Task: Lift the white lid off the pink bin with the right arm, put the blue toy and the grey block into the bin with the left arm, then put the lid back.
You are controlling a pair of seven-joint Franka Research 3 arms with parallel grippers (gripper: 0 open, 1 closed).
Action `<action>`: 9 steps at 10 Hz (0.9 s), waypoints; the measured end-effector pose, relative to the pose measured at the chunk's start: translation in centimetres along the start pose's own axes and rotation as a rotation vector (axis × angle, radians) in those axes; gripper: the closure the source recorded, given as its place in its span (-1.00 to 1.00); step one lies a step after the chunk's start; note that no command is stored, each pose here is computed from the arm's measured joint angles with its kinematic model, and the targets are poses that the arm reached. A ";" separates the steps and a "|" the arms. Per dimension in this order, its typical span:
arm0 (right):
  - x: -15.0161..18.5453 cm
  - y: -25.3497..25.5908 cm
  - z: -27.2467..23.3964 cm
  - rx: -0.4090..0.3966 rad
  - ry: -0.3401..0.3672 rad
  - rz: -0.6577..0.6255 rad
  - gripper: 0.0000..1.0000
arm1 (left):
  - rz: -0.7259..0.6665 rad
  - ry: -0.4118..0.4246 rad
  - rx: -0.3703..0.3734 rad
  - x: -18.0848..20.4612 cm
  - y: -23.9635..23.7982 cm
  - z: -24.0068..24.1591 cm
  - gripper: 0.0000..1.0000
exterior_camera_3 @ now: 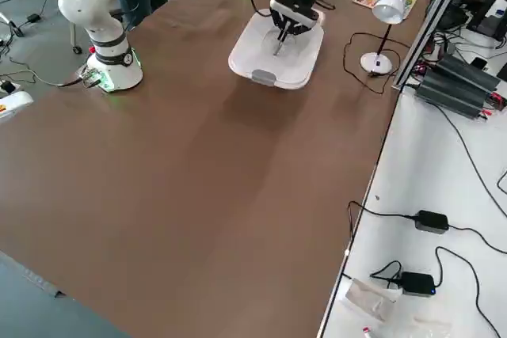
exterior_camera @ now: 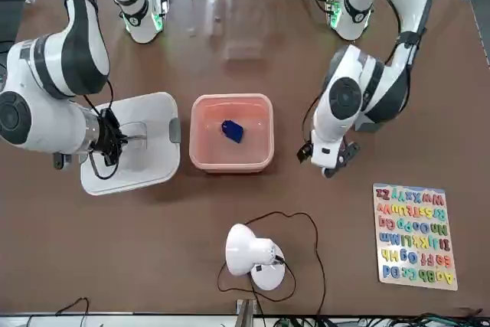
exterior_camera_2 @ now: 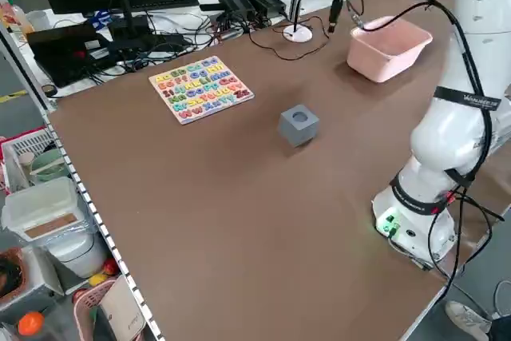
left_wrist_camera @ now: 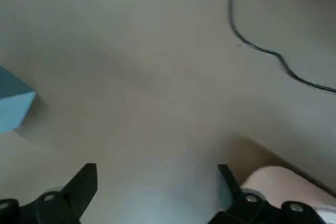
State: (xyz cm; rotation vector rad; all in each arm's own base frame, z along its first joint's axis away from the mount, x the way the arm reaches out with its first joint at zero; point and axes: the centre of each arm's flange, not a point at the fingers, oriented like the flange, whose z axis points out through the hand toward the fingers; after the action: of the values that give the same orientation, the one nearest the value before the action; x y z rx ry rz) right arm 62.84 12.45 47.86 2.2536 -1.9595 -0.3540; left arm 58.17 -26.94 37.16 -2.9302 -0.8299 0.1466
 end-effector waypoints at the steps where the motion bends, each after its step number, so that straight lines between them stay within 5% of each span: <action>1: 0.0 0.0 0.0 0.000 0.000 0.000 0.86 | 0.013 -0.009 0.020 0.8 -2.0 1.2 -1.00; 4: 0.0 0.0 0.1 -0.001 0.000 0.000 0.86 | 0.118 -0.003 0.049 2.8 -10.5 3.6 -0.89; 9: 0.1 0.0 0.1 -0.001 0.000 0.001 0.86 | 0.381 0.003 0.063 -1.5 -20.0 12.9 -0.77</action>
State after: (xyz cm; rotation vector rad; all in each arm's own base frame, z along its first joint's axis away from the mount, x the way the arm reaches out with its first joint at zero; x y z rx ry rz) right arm 62.87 12.40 47.77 2.2518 -1.9597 -0.3552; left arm 44.99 -9.99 26.81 -2.9917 -0.2512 0.1895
